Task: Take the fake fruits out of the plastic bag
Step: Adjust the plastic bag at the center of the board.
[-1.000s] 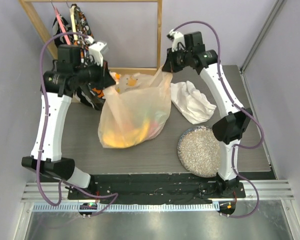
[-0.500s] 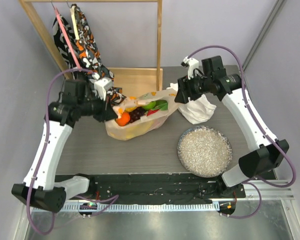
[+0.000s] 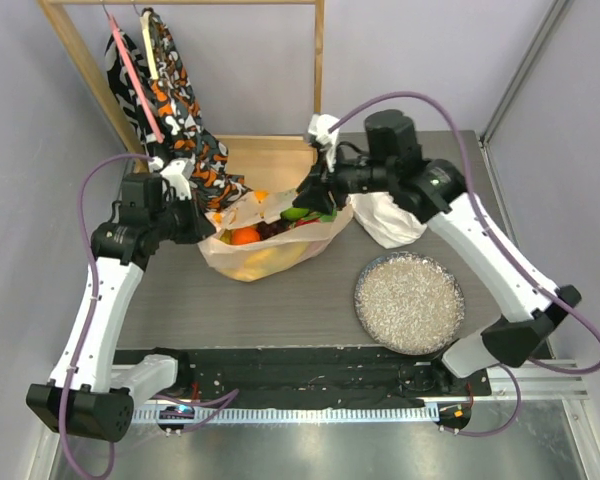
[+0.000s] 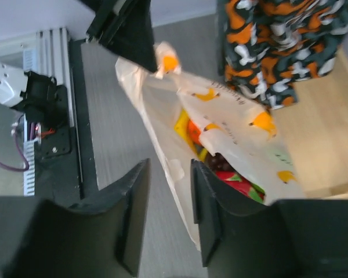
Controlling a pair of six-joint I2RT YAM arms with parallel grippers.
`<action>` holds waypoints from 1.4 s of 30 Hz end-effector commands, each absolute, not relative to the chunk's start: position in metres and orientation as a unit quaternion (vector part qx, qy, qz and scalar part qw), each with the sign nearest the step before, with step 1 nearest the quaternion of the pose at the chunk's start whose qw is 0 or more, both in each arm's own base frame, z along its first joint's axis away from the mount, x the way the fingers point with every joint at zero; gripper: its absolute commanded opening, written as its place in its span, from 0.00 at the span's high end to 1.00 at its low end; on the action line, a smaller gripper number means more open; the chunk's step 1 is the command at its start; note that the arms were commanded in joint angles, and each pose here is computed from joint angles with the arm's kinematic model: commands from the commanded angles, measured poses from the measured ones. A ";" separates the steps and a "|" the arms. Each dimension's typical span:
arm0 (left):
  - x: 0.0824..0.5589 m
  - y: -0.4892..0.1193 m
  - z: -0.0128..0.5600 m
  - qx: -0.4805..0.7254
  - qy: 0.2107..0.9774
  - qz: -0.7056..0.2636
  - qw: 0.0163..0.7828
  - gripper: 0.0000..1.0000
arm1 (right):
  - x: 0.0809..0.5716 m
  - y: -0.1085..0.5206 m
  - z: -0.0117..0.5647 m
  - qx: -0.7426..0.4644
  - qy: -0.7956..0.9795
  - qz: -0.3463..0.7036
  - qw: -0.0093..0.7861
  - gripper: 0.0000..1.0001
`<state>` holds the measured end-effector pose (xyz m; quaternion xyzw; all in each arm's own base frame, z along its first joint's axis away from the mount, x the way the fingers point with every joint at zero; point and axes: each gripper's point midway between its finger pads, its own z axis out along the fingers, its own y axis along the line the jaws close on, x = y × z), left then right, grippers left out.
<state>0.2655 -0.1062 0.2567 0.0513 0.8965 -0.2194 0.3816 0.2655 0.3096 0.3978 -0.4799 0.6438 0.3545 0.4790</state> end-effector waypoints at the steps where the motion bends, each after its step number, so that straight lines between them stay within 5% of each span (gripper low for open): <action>1: 0.289 -0.095 0.271 -0.012 0.882 -0.207 0.423 1.00 | 0.289 0.344 0.315 -0.515 0.660 0.351 0.421 0.62; 5: 0.288 -0.100 0.273 -0.013 0.879 -0.223 0.421 1.00 | 0.326 0.358 0.255 -0.495 0.698 0.306 0.418 0.69; 10: 0.285 -0.103 0.268 -0.017 0.879 -0.232 0.416 1.00 | 0.343 0.333 0.179 -0.460 0.768 0.197 0.399 0.64; 17: 0.282 -0.104 0.261 -0.008 0.878 -0.235 0.416 1.00 | 0.211 0.299 0.143 -0.579 0.732 0.216 0.285 0.63; 21: 0.284 -0.104 0.256 -0.008 0.879 -0.234 0.415 1.00 | 0.202 0.285 0.134 -0.577 0.745 0.192 0.273 0.57; 25: 0.283 -0.109 0.252 -0.002 0.879 -0.246 0.408 0.86 | 0.252 0.290 0.157 -0.547 0.752 0.150 0.335 0.51; 26: 0.283 -0.112 0.252 0.004 0.878 -0.254 0.407 0.71 | 0.270 0.289 0.153 -0.524 0.769 0.145 0.337 0.50; 29: 0.283 -0.119 0.255 0.029 0.871 -0.271 0.408 0.52 | 0.312 0.286 0.167 -0.469 0.793 0.142 0.363 0.44; 37: 0.289 -0.125 0.264 0.047 0.858 -0.285 0.424 0.41 | 0.385 0.289 0.181 -0.350 0.833 0.157 0.398 0.12; 42: 0.289 -0.131 0.265 0.050 0.855 -0.302 0.419 0.41 | 0.386 0.320 0.182 -0.339 0.828 0.236 0.379 0.09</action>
